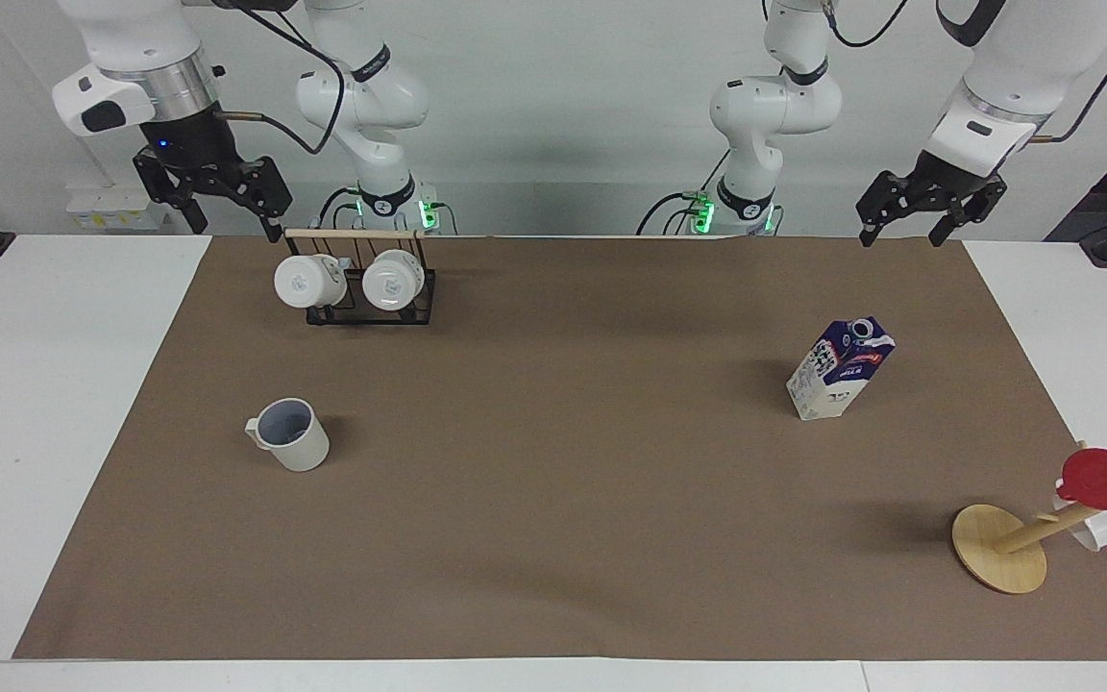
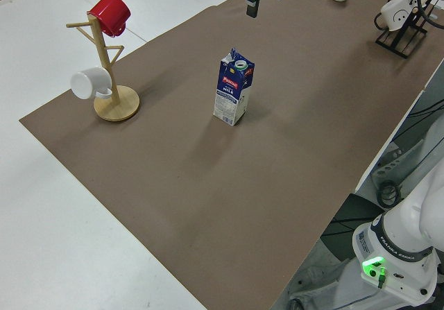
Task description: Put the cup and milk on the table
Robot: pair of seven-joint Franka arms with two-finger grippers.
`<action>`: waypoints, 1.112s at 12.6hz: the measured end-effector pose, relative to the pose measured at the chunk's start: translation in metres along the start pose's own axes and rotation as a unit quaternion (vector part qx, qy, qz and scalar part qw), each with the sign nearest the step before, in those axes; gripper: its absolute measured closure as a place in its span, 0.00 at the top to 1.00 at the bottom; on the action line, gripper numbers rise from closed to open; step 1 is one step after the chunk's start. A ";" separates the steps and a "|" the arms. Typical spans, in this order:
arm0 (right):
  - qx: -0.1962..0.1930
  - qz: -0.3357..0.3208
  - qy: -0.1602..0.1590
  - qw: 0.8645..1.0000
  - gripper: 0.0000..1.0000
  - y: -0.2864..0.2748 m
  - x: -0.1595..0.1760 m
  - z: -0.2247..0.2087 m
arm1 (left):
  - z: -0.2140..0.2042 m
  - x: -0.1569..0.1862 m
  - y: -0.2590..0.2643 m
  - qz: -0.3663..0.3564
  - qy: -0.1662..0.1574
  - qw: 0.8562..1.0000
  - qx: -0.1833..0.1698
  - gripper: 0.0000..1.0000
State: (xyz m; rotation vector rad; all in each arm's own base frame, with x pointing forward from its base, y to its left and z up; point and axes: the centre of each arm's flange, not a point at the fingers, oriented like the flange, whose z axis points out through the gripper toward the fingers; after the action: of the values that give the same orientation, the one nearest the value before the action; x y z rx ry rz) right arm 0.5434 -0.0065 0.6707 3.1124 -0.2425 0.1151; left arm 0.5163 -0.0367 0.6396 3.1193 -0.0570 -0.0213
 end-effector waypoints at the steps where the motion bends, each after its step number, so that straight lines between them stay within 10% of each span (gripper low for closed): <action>1: 0.001 0.000 0.005 1.000 1.00 0.000 0.003 0.002 | 0.000 0.000 0.000 0.000 0.000 1.000 0.000 1.00; 14: 0.005 0.004 0.007 1.000 1.00 -0.004 0.070 0.185 | 0.000 0.000 0.000 0.000 0.000 1.000 0.000 1.00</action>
State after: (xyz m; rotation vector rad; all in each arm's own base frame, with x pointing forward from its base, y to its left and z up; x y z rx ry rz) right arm 0.6263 -0.0174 0.4911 3.1193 -0.2541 0.1396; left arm 0.5163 -0.0367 0.6396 3.1193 -0.0569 -0.0213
